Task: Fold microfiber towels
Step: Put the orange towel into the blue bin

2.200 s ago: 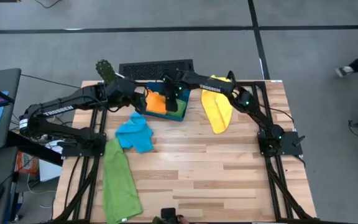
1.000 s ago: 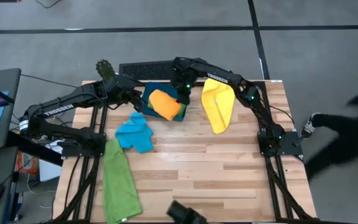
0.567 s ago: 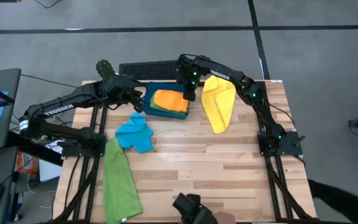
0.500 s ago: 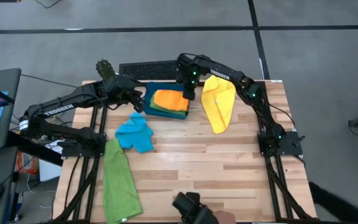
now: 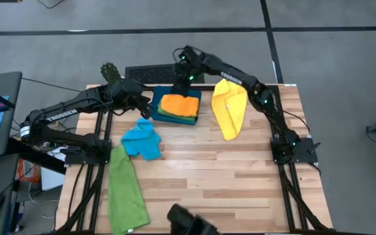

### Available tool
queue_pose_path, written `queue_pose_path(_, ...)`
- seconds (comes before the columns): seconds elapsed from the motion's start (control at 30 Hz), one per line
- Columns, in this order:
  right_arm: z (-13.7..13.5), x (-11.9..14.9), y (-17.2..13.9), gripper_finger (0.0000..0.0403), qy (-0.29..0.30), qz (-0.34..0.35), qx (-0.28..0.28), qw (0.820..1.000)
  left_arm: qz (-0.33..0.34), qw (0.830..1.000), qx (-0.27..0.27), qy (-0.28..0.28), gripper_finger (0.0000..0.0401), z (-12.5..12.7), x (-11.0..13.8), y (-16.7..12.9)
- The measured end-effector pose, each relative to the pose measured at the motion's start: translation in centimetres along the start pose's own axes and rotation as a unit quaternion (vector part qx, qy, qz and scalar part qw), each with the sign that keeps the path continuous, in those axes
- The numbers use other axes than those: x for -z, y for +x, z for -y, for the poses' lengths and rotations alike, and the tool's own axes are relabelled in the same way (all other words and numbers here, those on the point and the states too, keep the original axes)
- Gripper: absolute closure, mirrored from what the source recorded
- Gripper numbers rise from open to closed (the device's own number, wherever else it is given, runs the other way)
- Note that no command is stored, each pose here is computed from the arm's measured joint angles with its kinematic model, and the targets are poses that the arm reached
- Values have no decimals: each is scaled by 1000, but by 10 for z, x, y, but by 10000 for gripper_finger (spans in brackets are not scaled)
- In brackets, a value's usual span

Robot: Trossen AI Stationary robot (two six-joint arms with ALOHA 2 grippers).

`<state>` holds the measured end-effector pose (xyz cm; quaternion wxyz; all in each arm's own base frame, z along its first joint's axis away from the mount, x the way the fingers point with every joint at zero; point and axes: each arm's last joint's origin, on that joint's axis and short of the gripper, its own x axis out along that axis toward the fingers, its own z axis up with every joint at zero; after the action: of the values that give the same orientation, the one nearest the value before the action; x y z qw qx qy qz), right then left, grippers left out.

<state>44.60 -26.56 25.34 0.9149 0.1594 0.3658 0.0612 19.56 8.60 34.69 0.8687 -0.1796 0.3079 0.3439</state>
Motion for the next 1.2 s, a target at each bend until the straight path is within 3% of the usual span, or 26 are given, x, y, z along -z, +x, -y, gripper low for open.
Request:
queue_pose_path(0.13,-7,10,28,285,-10,-52,65,997,-5,1000,-2,-2,401,0,1,0)
queue_pose_path(0.23,-15,12,30,297,-27,-74,62,995,-2,1000,-7,6,401,0,2,7)
queue_pose_path(0.3,-20,12,15,307,-15,-91,60,994,-3,1000,-6,10,401,-2,5,21)
queue_pose_path(0.47,-32,3,-53,340,9,-98,90,991,32,996,83,-18,401,-14,10,78)
queue_pose_path(0.6,-39,2,-82,378,20,-104,113,988,60,996,54,-28,401,-31,6,128)
queue_pose_path(0.67,-39,1,-88,392,24,-100,117,988,39,997,59,-25,401,-36,9,154)
queue_pose_path(0.77,-36,5,-83,388,27,-105,116,987,-12,994,103,-24,401,-35,20,192)
queue_pose_path(0.9,-21,28,-49,382,38,-125,109,985,-78,988,119,-56,401,-41,40,224)
queue_pose_path(1.2,7,92,7,387,84,-149,129,977,-83,991,66,-76,401,-49,43,230)
